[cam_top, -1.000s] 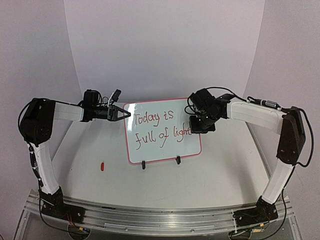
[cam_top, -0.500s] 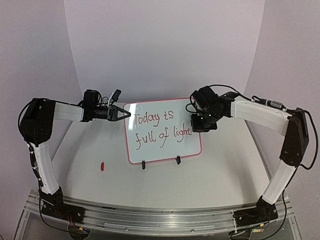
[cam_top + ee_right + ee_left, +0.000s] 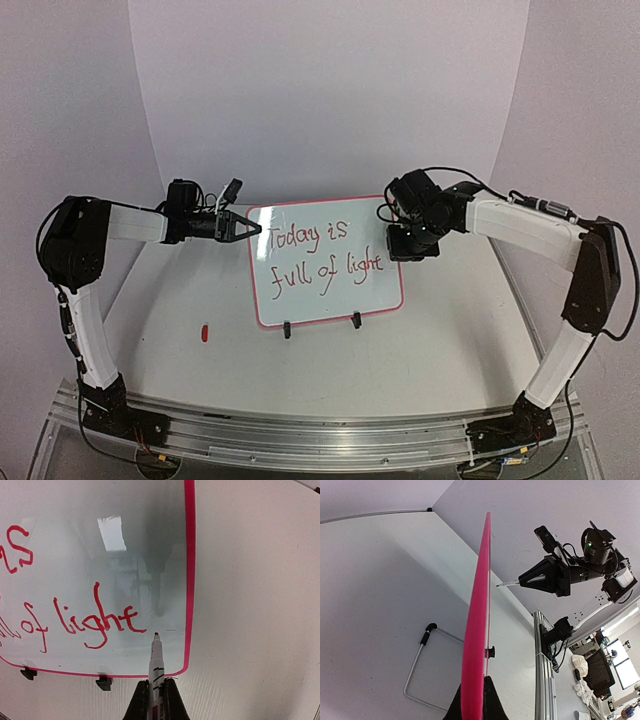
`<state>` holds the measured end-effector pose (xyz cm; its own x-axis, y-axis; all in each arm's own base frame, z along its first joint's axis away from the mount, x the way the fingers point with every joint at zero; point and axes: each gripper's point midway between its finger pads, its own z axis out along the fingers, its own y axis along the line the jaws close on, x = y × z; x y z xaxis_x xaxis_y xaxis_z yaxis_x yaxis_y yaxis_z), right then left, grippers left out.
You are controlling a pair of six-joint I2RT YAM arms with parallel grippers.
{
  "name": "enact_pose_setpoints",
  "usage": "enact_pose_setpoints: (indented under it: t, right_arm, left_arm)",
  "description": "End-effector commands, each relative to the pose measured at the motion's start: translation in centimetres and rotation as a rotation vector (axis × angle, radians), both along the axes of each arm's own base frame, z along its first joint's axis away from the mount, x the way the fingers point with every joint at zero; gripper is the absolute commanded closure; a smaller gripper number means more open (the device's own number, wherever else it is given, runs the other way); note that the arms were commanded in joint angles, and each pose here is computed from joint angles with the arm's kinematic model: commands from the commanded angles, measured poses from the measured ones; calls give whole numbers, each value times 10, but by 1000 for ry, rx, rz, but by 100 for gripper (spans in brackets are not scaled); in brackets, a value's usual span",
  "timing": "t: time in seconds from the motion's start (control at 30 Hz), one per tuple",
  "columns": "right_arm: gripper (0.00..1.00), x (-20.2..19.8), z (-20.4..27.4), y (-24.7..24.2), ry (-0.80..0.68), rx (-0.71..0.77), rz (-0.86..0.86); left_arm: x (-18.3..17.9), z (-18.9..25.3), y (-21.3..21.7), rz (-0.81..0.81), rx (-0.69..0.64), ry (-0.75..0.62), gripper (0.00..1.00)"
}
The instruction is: Write a sentence on the whiteboard
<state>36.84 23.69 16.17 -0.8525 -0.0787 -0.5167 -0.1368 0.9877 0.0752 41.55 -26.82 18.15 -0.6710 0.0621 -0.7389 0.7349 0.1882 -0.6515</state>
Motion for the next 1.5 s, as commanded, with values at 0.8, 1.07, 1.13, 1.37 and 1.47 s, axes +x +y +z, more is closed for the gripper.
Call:
enact_pose_setpoints:
  t: [0.8,1.07,1.13,1.37,1.47]
  right_arm:
    - [100,9,-10,4,27,-8,-7]
    - [100,11,-9,2,17,-16,-19]
    - [100,11,-10,2,18,-16,-18]
    - [100,12,-10,2,14,-17,-20]
    - [100,11,-9,2,15,-14,-17]
  left_arm:
    - [15,-29,0,85,100,-88,100]
    - [14,-28,0,83,100,-90,100]
    - [14,-29,-1,82,100,-90,100]
    - [14,-28,-1,82,100,-90,100]
    - [15,-28,0,85,101,-91,100]
